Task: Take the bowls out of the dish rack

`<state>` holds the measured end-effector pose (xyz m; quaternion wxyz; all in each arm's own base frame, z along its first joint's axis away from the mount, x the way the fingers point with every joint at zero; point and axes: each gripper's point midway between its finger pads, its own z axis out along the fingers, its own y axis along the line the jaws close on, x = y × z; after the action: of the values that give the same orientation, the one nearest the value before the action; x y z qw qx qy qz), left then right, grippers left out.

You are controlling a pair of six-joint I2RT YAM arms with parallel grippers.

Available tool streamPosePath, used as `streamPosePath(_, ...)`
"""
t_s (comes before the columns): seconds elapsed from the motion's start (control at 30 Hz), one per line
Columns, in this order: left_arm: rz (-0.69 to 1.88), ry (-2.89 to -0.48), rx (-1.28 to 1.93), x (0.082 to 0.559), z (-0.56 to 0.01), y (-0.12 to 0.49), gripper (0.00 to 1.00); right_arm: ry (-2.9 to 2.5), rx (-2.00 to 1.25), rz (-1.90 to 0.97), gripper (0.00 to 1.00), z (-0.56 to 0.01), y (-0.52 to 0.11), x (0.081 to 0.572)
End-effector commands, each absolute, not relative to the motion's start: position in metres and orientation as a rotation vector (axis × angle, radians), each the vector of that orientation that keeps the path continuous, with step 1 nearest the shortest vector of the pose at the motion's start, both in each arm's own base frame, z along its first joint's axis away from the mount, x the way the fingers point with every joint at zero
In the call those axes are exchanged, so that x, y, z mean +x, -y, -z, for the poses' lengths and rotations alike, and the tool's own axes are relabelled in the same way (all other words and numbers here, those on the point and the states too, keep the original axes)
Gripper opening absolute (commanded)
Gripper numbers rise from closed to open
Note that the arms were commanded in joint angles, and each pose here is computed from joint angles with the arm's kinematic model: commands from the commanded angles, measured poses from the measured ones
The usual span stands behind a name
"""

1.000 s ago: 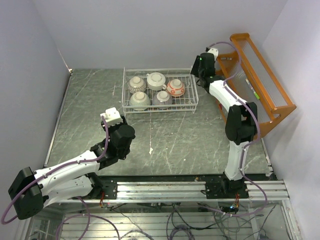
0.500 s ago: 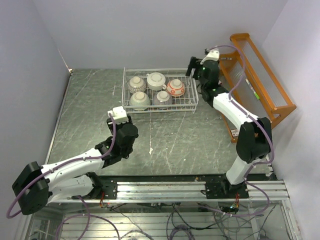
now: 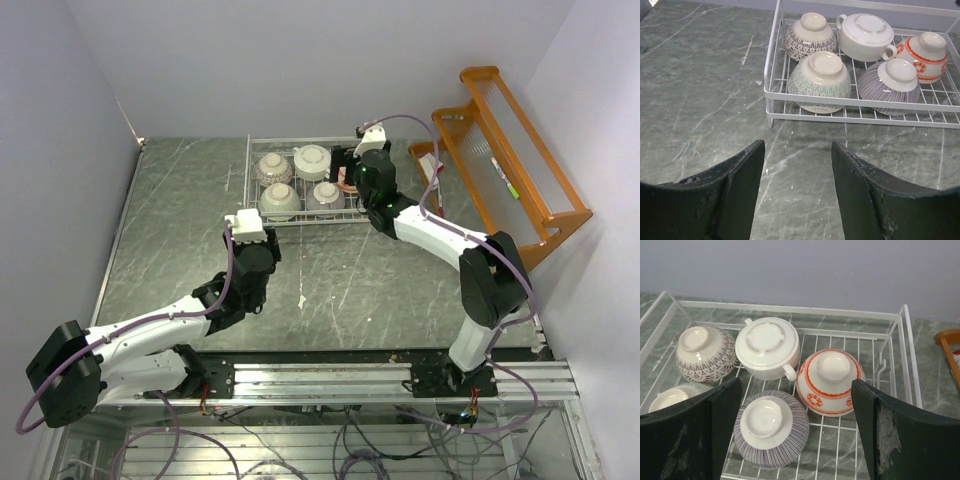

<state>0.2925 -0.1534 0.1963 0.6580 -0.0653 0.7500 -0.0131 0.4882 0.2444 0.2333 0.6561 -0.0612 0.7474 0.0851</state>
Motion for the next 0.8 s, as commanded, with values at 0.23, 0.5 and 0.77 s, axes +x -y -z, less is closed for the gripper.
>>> streamPosePath(0.23, 0.084, -1.687, -0.148, 0.297, -0.201, 0.160, 0.67, -1.780, -0.011, -0.259, 0.89, -0.217, -0.221, 0.548)
streamPosePath(0.5, 0.084, -1.712, -0.117, 0.301, -0.196, 0.167, 0.67, -1.847, -0.022, -0.309, 0.87, -0.188, -0.210, 0.577)
streamPosePath(0.77, 0.074, -1.728, -0.100, 0.303, -0.191, 0.171, 0.66, -1.883, -0.134, -0.317, 0.85, -0.158, -0.222, 0.582)
